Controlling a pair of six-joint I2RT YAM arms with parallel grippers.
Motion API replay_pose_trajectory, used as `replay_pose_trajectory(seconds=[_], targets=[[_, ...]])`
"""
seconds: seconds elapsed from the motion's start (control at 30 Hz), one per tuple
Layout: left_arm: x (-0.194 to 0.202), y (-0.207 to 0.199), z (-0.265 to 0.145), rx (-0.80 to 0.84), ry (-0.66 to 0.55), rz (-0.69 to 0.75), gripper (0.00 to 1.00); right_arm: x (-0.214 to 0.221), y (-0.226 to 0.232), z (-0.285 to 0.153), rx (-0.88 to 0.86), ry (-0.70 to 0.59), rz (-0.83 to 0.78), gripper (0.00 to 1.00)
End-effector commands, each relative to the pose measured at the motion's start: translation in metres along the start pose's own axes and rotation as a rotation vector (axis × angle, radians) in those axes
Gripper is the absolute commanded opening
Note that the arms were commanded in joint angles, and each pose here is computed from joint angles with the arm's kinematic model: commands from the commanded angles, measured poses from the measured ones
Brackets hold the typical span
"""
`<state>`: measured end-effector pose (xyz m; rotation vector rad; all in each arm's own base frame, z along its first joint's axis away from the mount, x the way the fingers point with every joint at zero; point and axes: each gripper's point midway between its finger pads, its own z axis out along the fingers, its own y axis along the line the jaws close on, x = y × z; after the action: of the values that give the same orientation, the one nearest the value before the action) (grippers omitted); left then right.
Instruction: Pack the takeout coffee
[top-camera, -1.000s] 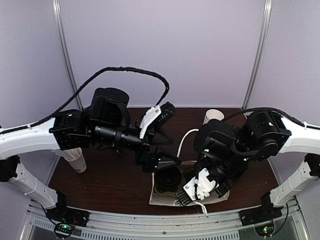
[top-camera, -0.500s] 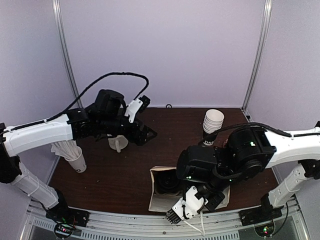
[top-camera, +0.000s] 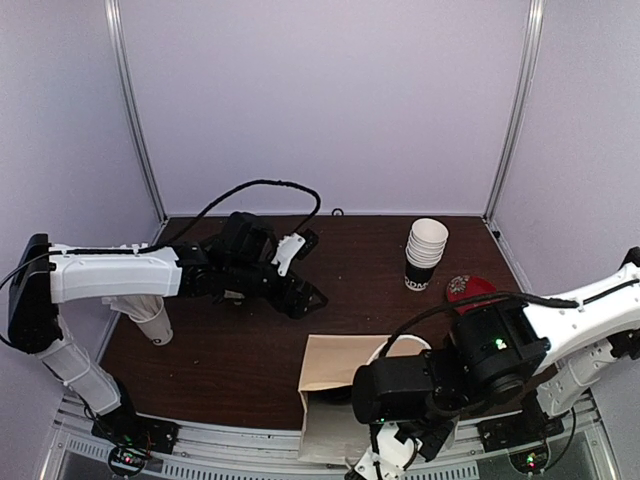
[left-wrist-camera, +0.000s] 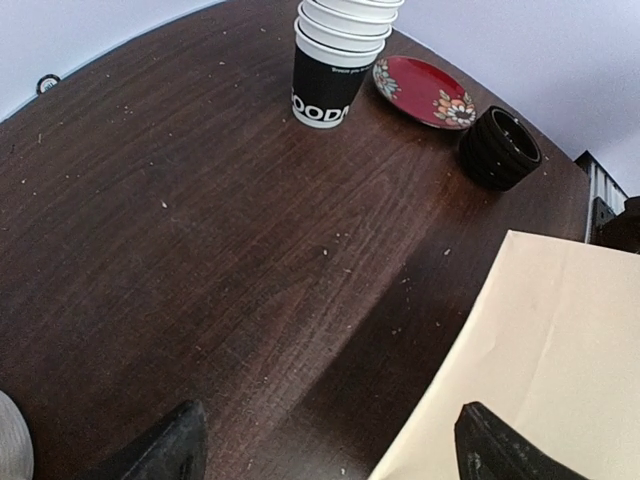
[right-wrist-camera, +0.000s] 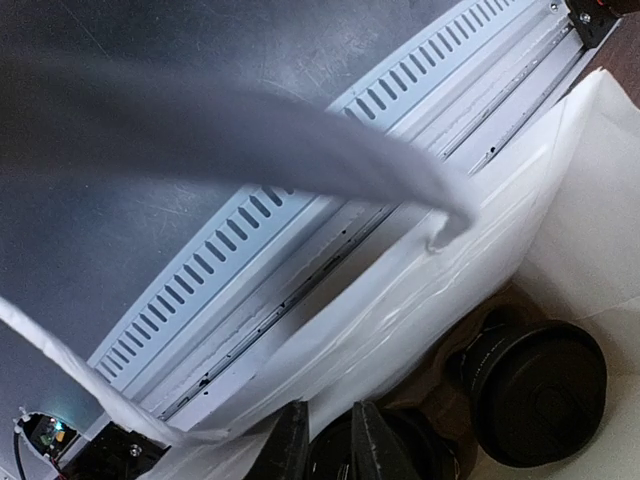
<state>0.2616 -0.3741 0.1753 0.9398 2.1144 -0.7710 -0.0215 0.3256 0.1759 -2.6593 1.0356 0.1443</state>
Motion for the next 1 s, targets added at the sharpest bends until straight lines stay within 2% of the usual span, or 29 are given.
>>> replay_pose_trajectory(seconds=[0.0, 0.3, 0.5, 0.6, 0.7, 0.77, 0.97], targets=[[-0.011, -0.01, 0.007, 0.065, -0.053, -0.001, 0.89, 0.002, -0.005, 0.006, 0.047, 0.025, -0.017, 0.2], [0.015, -0.006, 0.022, 0.07, 0.008, -0.051, 0.87, 0.005, -0.036, -0.008, 0.204, 0.06, 0.005, 0.19], [0.029, -0.022, 0.031, 0.132, 0.046, -0.063, 0.83, 0.01, -0.062, -0.011, 0.334, 0.107, 0.046, 0.25], [0.033, -0.027, 0.033, 0.151, 0.061, -0.064, 0.81, 0.016, -0.077, -0.012, 0.405, 0.133, 0.07, 0.31], [0.035, -0.03, 0.034, 0.165, 0.063, -0.065, 0.79, 0.02, -0.086, -0.01, 0.429, 0.134, 0.109, 0.47], [0.035, -0.032, 0.034, 0.175, 0.061, -0.065, 0.78, 0.024, -0.089, -0.002, 0.432, 0.144, 0.119, 0.52], [0.038, -0.038, 0.035, 0.2, 0.065, -0.066, 0.76, 0.035, -0.098, 0.02, 0.45, 0.186, 0.152, 0.58]])
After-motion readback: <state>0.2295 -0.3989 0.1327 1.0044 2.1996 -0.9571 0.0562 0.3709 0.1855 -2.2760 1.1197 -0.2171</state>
